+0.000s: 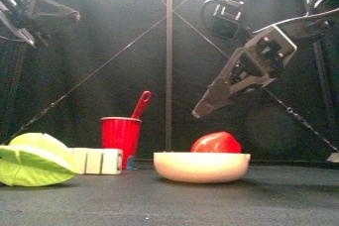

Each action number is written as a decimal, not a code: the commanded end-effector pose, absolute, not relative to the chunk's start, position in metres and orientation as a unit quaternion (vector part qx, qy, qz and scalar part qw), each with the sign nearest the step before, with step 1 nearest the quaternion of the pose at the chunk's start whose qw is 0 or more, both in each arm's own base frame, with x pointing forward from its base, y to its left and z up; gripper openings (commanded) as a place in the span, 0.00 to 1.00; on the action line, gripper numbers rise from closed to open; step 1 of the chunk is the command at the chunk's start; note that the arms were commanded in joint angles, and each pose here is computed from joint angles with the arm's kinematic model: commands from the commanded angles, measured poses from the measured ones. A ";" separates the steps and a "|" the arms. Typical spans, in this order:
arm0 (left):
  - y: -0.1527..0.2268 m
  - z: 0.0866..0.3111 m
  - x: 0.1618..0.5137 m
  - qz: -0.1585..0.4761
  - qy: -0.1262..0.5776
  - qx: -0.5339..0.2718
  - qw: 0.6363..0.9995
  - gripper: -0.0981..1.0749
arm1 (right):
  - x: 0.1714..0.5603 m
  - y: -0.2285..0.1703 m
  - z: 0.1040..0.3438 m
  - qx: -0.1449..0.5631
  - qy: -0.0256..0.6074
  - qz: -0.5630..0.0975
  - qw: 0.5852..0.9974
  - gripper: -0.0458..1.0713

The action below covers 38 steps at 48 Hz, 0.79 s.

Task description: Grab apple

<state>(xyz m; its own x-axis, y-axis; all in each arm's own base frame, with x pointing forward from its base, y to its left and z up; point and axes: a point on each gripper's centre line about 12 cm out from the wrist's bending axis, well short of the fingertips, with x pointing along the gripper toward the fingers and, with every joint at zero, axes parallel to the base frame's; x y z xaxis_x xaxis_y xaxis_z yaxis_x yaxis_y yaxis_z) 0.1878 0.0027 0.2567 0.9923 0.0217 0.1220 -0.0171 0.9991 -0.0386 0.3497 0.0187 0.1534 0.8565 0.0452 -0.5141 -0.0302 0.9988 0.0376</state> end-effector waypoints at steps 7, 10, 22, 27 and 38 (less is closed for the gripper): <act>0.003 0.261 0.190 0.010 -0.067 -0.018 0.998 0.07 | 0.352 0.022 0.170 0.014 0.249 0.025 0.968 0.94; 0.003 0.261 0.190 0.010 -0.067 -0.017 0.998 0.07 | 0.350 0.024 0.168 0.010 0.258 0.029 0.966 0.94; 0.003 0.261 0.190 0.011 -0.067 -0.018 0.998 0.07 | 0.349 0.031 0.162 -0.002 0.286 0.040 0.957 0.94; 0.003 0.261 0.190 0.010 -0.067 -0.017 0.998 0.07 | 0.349 0.033 0.160 -0.006 0.296 0.043 0.954 0.94; 0.003 0.261 0.190 0.010 -0.067 -0.017 0.998 0.07 | 0.350 0.041 0.156 -0.015 0.308 0.056 0.950 0.94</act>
